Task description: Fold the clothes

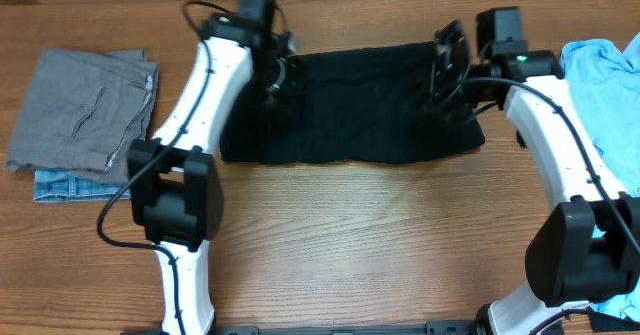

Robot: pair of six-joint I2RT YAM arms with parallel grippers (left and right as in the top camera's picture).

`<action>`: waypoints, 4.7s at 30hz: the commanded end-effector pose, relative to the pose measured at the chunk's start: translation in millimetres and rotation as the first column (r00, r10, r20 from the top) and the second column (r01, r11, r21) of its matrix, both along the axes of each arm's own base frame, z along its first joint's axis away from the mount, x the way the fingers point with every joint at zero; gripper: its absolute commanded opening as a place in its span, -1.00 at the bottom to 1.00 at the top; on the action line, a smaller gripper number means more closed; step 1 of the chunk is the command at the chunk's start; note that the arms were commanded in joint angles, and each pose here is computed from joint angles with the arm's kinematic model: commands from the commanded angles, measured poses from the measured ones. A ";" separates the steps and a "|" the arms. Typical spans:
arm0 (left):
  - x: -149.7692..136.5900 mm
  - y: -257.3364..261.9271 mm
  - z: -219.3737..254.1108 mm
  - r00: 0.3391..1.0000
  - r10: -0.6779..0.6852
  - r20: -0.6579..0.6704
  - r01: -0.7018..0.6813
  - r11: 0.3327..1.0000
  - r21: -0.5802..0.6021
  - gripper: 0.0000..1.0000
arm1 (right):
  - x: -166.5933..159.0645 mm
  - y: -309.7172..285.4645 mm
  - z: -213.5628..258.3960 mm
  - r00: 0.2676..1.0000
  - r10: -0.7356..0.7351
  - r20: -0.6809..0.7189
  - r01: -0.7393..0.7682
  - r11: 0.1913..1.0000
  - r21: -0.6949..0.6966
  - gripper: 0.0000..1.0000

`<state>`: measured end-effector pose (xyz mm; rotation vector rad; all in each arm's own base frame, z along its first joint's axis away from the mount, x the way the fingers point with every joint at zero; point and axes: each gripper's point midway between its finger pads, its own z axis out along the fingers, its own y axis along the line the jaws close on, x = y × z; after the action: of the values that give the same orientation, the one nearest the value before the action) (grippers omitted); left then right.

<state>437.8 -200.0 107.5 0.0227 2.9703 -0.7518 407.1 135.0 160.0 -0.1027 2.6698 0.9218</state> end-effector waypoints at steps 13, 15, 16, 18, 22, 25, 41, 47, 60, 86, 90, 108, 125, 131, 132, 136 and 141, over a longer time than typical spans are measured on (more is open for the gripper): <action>-39.5 -19.3 -81.0 0.995 -0.006 -0.095 0.007 1.000 0.012 -0.92 | -46.0 21.3 -77.7 0.990 0.137 -0.039 -0.136 0.990 0.023 -0.92; -39.7 -13.0 -89.5 0.995 0.023 -0.096 -0.018 0.999 0.048 -0.92 | -48.8 19.1 -86.9 0.991 0.127 -0.052 -0.127 0.992 0.011 -0.92; -40.4 -9.3 -95.4 0.995 0.034 -0.093 -0.028 0.997 0.067 -0.92 | -49.2 13.9 -95.1 0.993 0.097 -0.073 -0.098 0.995 -0.019 -0.92; -42.9 -5.0 -103.0 0.995 0.038 -0.092 -0.030 0.996 0.088 -0.92 | -48.1 1.4 -108.9 0.994 0.039 -0.098 -0.049 0.994 -0.097 -0.92; -49.8 -2.0 -111.7 0.993 0.039 -0.108 -0.029 0.995 0.098 -0.92 | -48.2 -15.3 -127.9 0.994 -0.018 -0.112 -0.004 0.980 -0.198 -0.92; -50.5 2.2 -117.0 0.994 0.045 -0.102 -0.032 0.992 0.120 -0.91 | -47.9 -17.4 -136.6 0.992 -0.023 -0.124 -0.003 0.977 -0.212 -0.92; -51.2 35.1 -127.8 0.998 0.018 -0.064 0.003 0.952 0.305 -0.92 | -56.5 -116.8 -183.7 0.919 -0.343 -0.194 0.187 0.813 -0.552 -0.92; -50.6 52.6 -129.9 0.998 0.034 -0.056 -0.009 0.924 0.383 -0.92 | -58.5 -153.1 -183.8 0.861 -0.464 -0.210 0.293 0.789 -0.540 -0.92; -17.7 65.3 -85.6 0.999 0.020 0.043 -0.035 0.925 0.377 -0.92 | -38.8 -185.7 -150.6 0.811 -0.556 -0.182 0.426 0.775 -0.468 -0.92; 71.2 -0.3 -94.0 0.965 0.041 0.257 -0.065 0.994 0.084 -0.92 | 64.3 -75.5 -90.1 0.947 -0.310 0.080 0.320 0.908 -0.272 -0.92; 76.3 0.1 -108.7 0.964 0.043 0.264 -0.069 0.993 0.092 -0.92 | 61.3 -81.0 -142.3 0.947 -0.321 -0.006 0.302 0.898 -0.320 -0.92; 119.9 82.6 -24.0 0.919 0.133 0.371 -0.206 0.965 0.164 -0.92 | 33.3 -196.4 -175.2 0.841 -0.540 -0.031 0.421 0.690 -0.588 -0.92; 34.9 111.7 1.4 0.955 0.295 0.019 -0.289 0.918 0.273 -0.92 | 50.7 -97.8 -69.7 0.985 -0.168 -0.024 0.161 0.969 -0.185 -0.92; 4.9 131.1 -7.1 0.930 0.342 -0.135 -0.297 0.915 0.273 -0.61 | 36.4 -67.9 -64.4 0.995 -0.081 -0.064 0.065 0.973 -0.221 -0.92; 1.3 132.7 -8.3 0.931 0.333 -0.150 -0.285 0.919 0.272 -0.31 | 35.0 -59.9 -64.8 0.996 -0.063 -0.064 0.047 0.974 -0.221 -0.92; -12.7 134.8 -20.0 0.939 0.284 -0.196 -0.222 0.932 0.286 0.75 | 33.7 -34.5 -68.6 0.999 -0.014 -0.044 0.001 0.957 -0.291 -0.67; -32.2 122.9 -49.3 0.942 0.206 -0.264 -0.138 0.958 0.253 0.93 | 37.9 -18.7 -69.9 1.000 -0.026 -0.016 0.019 0.939 -0.345 -0.35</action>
<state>421.3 -61.5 75.3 -0.4858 3.1949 -0.3228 435.3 116.2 76.5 -0.1498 2.8632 0.5245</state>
